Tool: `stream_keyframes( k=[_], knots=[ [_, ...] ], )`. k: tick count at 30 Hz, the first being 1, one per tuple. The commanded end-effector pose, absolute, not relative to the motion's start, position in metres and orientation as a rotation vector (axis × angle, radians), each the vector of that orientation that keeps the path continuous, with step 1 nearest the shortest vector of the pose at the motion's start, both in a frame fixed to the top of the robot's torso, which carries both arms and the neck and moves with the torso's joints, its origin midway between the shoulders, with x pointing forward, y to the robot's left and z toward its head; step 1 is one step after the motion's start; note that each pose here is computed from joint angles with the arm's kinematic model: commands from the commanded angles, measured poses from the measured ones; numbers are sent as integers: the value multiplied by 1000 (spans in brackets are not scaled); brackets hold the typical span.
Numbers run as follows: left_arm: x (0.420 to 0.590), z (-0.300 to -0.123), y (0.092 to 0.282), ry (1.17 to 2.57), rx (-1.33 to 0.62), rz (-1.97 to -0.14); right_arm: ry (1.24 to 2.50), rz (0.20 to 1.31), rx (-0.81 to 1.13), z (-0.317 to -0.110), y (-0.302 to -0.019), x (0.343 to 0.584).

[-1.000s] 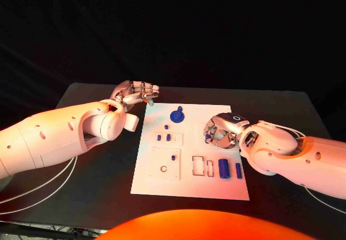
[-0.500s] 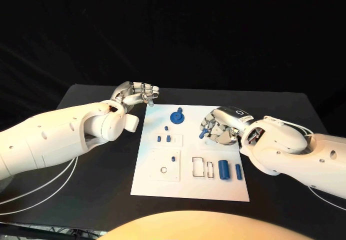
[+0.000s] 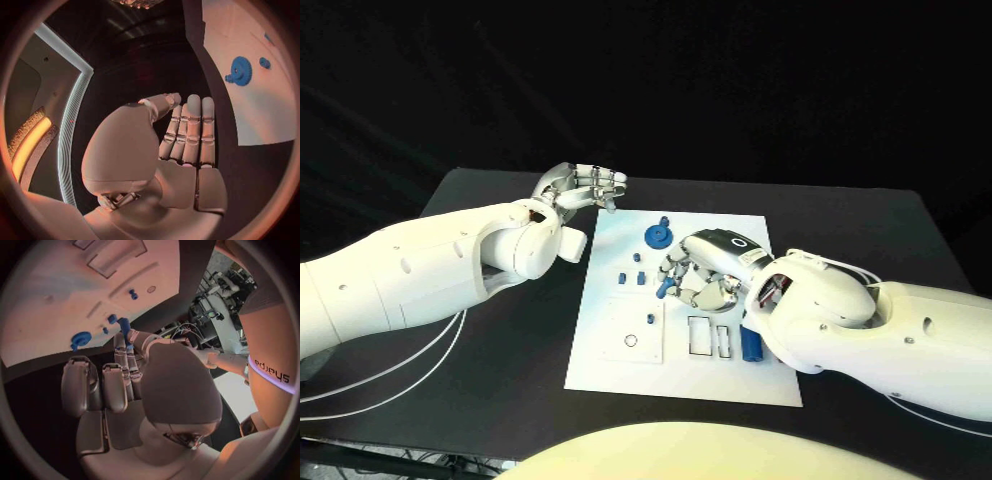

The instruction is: Assemble the parts on the task board

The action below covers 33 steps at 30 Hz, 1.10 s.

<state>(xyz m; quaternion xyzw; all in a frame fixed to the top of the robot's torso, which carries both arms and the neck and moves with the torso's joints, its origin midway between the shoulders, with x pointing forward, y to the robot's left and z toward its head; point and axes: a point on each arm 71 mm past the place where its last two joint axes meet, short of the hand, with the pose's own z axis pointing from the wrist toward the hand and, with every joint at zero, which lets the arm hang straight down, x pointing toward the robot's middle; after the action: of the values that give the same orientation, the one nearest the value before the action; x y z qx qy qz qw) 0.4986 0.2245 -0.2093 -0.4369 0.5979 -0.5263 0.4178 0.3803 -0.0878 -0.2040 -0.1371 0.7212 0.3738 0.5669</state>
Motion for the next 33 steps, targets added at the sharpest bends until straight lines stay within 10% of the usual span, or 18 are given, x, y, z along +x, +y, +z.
stream_keyframes(
  k=[1, 33],
  knots=[
    [499, -209, 222, 1503, -1091, -1341, 1685, 933, -366, -210, -75, 373],
    [497, -208, 216, 1518, -1089, -1355, 1780, 970, -449, -257, -47, 357]
  ],
)
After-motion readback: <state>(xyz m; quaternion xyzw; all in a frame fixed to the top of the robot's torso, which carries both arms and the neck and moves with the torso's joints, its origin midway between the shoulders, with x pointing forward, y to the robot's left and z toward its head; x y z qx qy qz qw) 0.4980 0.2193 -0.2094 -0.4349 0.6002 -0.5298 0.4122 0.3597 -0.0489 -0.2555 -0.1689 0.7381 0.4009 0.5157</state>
